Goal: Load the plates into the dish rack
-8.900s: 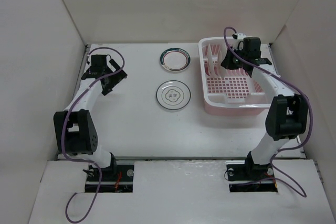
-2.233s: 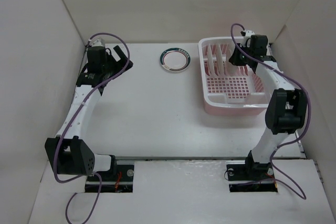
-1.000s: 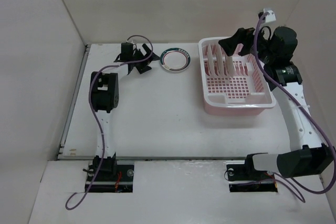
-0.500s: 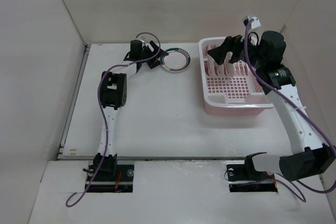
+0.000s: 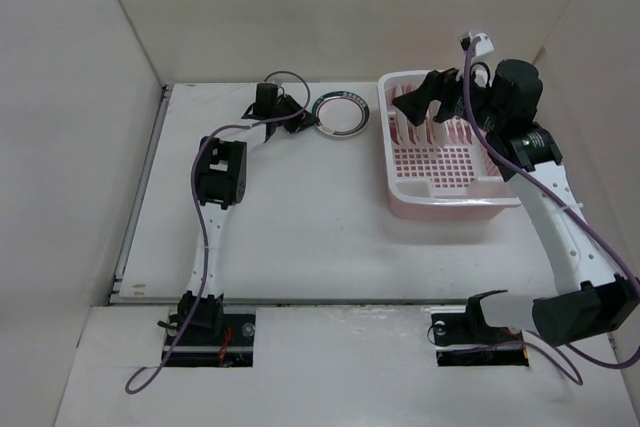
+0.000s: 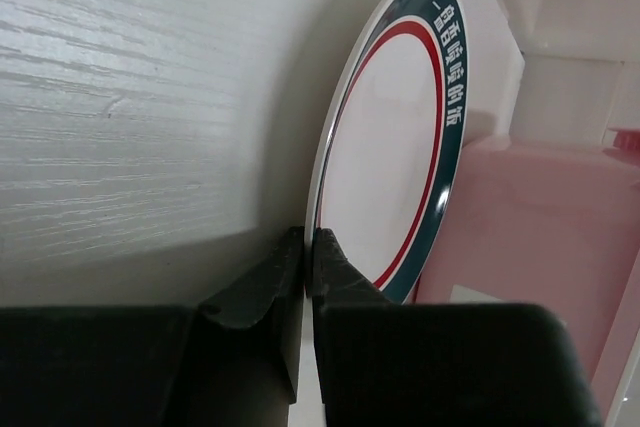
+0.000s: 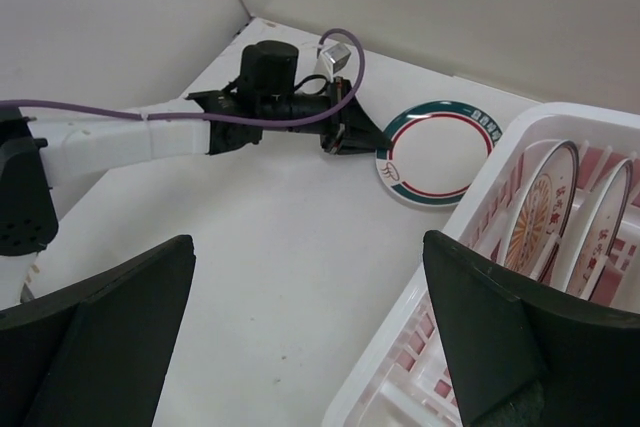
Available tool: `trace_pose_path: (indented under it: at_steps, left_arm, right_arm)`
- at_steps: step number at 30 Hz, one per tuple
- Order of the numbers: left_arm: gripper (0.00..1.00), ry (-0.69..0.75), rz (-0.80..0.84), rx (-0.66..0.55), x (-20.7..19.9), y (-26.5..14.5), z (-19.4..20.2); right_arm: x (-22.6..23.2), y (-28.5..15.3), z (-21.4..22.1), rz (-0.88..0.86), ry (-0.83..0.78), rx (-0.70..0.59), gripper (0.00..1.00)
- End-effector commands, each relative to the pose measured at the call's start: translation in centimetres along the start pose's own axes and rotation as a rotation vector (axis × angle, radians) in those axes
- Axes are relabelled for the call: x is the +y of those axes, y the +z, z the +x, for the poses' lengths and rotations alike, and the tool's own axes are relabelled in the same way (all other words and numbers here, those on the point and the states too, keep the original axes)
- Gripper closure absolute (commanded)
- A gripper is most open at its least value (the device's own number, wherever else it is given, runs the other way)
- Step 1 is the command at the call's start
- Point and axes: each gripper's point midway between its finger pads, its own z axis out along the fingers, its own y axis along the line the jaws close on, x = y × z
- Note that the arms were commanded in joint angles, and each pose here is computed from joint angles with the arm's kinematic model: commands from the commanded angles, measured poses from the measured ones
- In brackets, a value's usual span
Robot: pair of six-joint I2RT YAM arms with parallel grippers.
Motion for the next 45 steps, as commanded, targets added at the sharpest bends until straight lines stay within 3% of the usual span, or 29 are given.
trace_pose_path:
  at_steps: [1, 4, 9, 13, 17, 25, 35, 40, 45]
  left_arm:
    - [1.00, -0.040, -0.203, 0.005, 5.1, -0.3, 1.7]
    - [1.00, -0.010, -0.202, -0.043, 2.9, -2.2, 0.7]
    - [1.00, 0.046, -0.340, -0.160, 0.7, -8.5, -0.5]
    - [1.00, 0.049, -0.555, -0.203, -0.5, -15.5, -0.7]
    - [1.00, 0.046, -0.650, -0.147, -2.0, -21.0, 2.1]
    - [1.00, -0.055, -0.473, 0.016, -6.5, -27.9, 7.5]
    - [1.00, -0.050, -0.364, -0.034, -11.9, -32.9, 9.8]
    - [1.00, -0.050, -0.325, -0.002, -13.1, -33.3, 11.3]
    - [1.00, -0.050, -0.327, -0.001, -12.8, -33.8, 11.8]
  right_arm:
    - [1.8, -0.8, -1.9, -0.031, -0.039, -0.038, 0.00]
    - [1.4, 1.2, 0.6, 0.024, -0.078, 0.055, 0.00]
    - [0.6, 3.9, 6.5, 0.205, -0.373, 0.287, 0.00]
    - [2.1, 5.4, 8.7, 0.231, -0.527, 0.335, 0.00]
    - [5.7, 7.1, 10.3, 0.107, -0.631, 0.326, 0.00]
    - [9.9, 10.3, 14.9, -0.076, -0.830, 0.349, 0.01]
    - [14.5, 12.0, 17.4, -0.204, -0.860, 0.361, 0.04]
    - [13.1, 13.5, 17.6, -0.109, -0.866, 0.352, 0.12]
    - [12.6, 14.1, 17.3, -0.060, -0.863, 0.343, 0.36]
